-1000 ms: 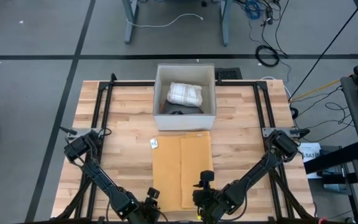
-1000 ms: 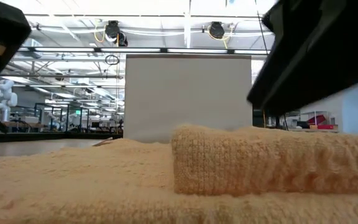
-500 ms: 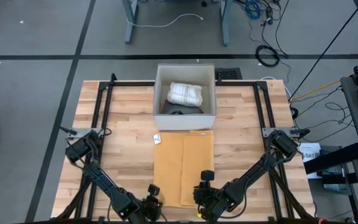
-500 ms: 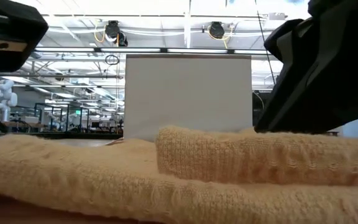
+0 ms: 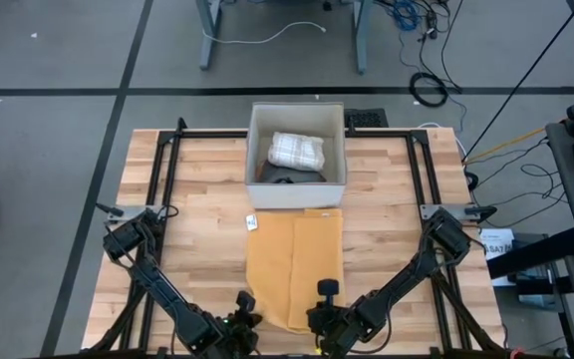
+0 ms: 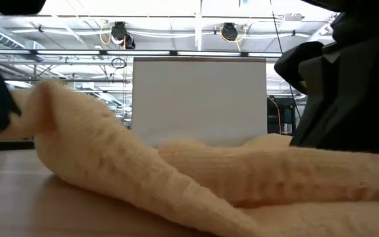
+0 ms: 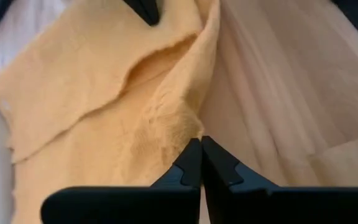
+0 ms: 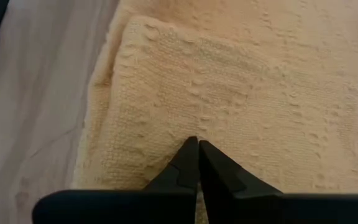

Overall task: Fold towel
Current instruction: Fold the orange towel

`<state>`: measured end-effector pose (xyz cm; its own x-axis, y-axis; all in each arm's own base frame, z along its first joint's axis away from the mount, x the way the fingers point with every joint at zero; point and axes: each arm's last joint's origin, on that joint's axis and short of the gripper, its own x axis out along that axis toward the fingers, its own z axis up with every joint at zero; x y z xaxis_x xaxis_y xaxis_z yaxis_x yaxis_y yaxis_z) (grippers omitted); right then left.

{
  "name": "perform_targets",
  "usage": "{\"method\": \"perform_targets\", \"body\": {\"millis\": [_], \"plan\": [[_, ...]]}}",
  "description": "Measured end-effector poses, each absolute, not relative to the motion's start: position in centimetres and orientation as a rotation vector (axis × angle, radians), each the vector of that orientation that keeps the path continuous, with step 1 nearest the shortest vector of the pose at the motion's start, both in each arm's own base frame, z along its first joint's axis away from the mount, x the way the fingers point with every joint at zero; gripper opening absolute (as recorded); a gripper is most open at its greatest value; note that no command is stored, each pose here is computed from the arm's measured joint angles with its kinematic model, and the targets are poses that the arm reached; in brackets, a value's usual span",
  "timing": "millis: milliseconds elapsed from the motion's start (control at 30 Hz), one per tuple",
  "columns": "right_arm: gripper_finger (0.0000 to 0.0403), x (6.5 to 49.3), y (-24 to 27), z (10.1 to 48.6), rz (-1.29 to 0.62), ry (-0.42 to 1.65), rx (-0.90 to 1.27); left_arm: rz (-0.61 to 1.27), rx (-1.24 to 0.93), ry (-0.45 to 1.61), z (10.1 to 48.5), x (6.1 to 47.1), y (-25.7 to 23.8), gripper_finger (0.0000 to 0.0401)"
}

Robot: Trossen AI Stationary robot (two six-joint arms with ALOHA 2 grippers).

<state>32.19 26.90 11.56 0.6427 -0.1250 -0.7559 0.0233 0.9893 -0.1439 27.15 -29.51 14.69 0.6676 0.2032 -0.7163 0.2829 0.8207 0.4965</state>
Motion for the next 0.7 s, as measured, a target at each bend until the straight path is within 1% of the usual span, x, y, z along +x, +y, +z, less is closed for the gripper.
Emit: {"method": "perform_targets", "body": {"millis": [267, 433, 700], "plan": [[0.0002, 32.6, 27.3, 11.0, -0.062, 0.846, -0.103, -0.023, 0.777, 0.764, 17.7, 28.3, -30.4, 0.0001], [0.0002, 32.7, 27.4, 11.0, -0.041, 0.838, -0.108, 0.008, 0.848, 0.711, 19.2, 30.3, -29.7, 0.0001], [0.0002, 32.7, 27.4, 10.9, -0.041, 0.840, -0.108, -0.154, 0.836, 0.621, 20.1, 33.4, -29.0, 0.0000]]}}
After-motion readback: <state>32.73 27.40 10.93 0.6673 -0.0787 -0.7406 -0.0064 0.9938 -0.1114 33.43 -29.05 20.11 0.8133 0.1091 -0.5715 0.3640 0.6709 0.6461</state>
